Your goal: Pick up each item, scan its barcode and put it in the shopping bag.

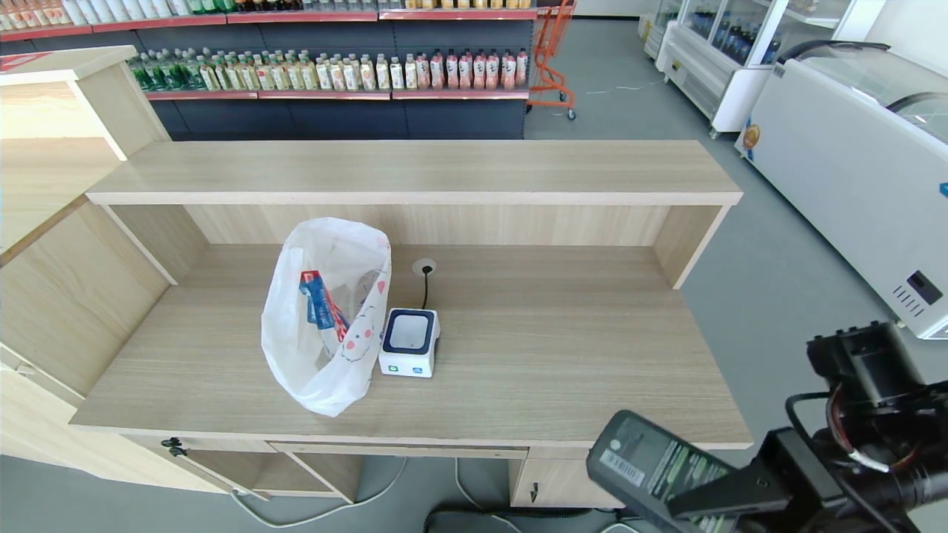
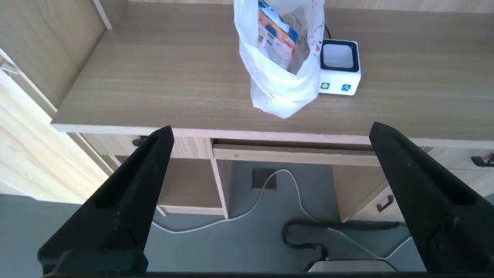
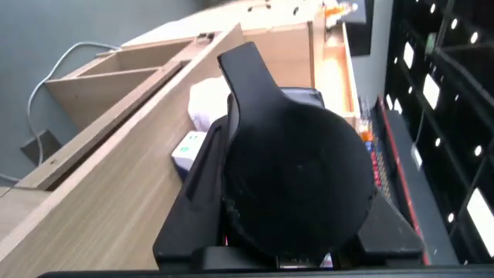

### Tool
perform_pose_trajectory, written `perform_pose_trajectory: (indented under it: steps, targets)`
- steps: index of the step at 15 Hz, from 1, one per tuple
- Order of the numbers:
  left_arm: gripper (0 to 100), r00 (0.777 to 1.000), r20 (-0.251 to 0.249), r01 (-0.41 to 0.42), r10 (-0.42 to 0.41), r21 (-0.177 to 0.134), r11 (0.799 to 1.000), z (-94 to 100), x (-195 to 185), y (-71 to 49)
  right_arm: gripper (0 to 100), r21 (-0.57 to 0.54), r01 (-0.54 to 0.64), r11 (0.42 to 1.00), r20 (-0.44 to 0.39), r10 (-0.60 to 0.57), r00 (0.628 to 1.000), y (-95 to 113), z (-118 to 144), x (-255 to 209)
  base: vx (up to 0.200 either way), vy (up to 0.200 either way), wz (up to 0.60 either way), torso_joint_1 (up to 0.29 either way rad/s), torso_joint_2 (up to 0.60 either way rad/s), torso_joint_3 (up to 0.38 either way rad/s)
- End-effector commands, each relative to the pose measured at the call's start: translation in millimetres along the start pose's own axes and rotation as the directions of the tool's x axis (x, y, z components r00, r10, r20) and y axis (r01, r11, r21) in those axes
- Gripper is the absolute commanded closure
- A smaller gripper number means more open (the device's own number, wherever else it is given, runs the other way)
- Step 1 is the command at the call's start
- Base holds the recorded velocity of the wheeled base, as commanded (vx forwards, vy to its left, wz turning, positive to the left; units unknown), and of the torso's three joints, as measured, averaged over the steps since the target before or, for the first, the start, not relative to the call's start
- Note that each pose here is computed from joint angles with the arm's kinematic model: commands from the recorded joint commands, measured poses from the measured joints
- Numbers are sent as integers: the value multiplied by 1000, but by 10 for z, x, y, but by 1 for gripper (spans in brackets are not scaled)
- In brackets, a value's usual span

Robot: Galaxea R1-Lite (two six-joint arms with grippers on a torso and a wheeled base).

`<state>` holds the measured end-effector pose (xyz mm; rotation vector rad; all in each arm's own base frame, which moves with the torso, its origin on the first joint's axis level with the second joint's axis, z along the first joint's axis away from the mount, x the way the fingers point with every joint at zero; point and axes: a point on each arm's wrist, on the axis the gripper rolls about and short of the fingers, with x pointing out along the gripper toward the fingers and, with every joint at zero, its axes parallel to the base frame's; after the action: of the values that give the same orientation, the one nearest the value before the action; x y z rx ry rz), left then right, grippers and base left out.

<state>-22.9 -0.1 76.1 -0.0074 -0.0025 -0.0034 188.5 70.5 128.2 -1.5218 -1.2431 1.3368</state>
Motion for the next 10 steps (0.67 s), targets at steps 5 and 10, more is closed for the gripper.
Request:
perform_pose_trajectory:
  steps: [5, 10]
  targets:
    - [0, 1000, 1, 0, 0, 0, 1000, 0, 0, 0, 100, 201, 78, 976, -470, 27, 882, -378, 103, -885, 0, 0, 0, 0, 0, 0]
    - [0, 1000, 1, -2, 2, 0, 1000, 0, 0, 0, 100, 578, 251, 776, -465, 60, 884, -182, 325, -829, 0, 0, 0, 0, 0, 0]
